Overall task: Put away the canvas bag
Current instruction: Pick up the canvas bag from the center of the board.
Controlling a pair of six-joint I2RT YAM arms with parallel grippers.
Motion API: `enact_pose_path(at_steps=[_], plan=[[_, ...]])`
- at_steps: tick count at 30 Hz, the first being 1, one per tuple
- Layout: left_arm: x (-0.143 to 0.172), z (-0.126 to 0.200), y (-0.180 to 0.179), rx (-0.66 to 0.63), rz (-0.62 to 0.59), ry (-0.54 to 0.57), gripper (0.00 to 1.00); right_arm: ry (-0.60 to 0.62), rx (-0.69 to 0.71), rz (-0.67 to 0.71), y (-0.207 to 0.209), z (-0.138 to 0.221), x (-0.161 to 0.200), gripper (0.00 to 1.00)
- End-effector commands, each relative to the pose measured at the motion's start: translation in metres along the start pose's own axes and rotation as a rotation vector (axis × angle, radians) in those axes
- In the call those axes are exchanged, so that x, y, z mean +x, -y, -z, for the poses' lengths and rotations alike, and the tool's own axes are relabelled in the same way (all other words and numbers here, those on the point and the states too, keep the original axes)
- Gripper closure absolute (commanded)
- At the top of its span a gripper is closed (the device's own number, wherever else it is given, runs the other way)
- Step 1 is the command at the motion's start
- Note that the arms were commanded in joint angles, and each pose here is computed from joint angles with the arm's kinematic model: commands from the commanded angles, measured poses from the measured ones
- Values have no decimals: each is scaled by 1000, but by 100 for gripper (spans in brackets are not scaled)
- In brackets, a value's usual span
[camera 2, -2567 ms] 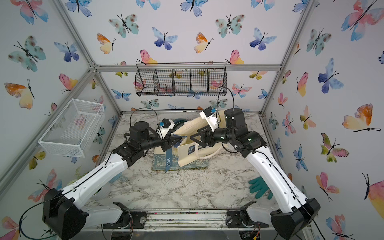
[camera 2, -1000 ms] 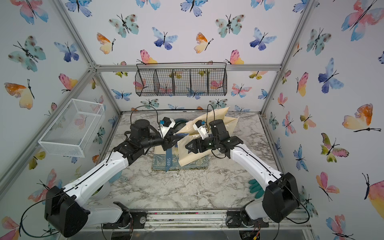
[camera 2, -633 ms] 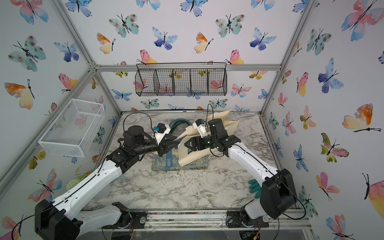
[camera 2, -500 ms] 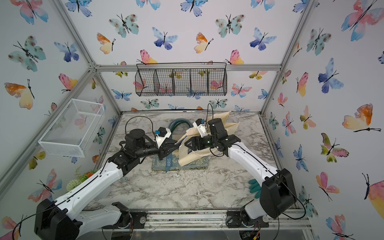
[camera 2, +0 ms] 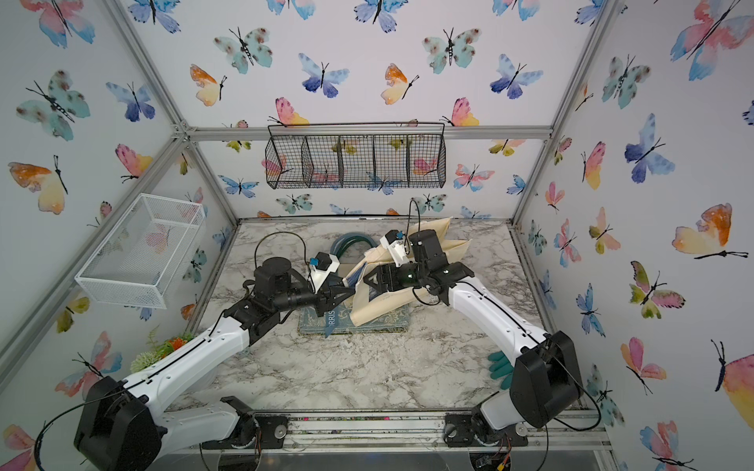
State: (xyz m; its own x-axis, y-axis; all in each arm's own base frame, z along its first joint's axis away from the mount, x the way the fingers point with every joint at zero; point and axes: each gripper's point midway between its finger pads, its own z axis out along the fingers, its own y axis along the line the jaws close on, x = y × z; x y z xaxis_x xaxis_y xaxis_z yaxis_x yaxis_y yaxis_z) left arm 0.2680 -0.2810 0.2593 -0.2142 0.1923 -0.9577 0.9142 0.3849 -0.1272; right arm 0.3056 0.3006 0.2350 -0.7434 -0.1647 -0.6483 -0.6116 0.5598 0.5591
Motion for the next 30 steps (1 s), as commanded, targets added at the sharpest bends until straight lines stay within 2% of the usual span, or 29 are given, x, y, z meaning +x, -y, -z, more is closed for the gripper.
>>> enact_pose_path(at_steps=[1, 4, 7, 13, 23, 30], plan=[[-10, 2, 14, 67, -8, 9, 68, 43, 8, 40, -6, 6, -17, 26], [-12, 6, 23, 105, -15, 1, 67, 44, 12, 39, -5, 5, -18, 26], [-10, 10, 36, 169, -14, 8, 61, 44, 10, 39, -5, 4, -19, 26], [1, 3, 40, 199, 2, -1, 57, 50, 4, 38, -8, 4, -23, 26], [6, -14, 0, 12, 11, -9, 57, 24, -79, 56, -32, 0, -19, 27], [5, -26, -12, -16, 20, -23, 57, -38, -92, 112, -50, -17, -7, 27]])
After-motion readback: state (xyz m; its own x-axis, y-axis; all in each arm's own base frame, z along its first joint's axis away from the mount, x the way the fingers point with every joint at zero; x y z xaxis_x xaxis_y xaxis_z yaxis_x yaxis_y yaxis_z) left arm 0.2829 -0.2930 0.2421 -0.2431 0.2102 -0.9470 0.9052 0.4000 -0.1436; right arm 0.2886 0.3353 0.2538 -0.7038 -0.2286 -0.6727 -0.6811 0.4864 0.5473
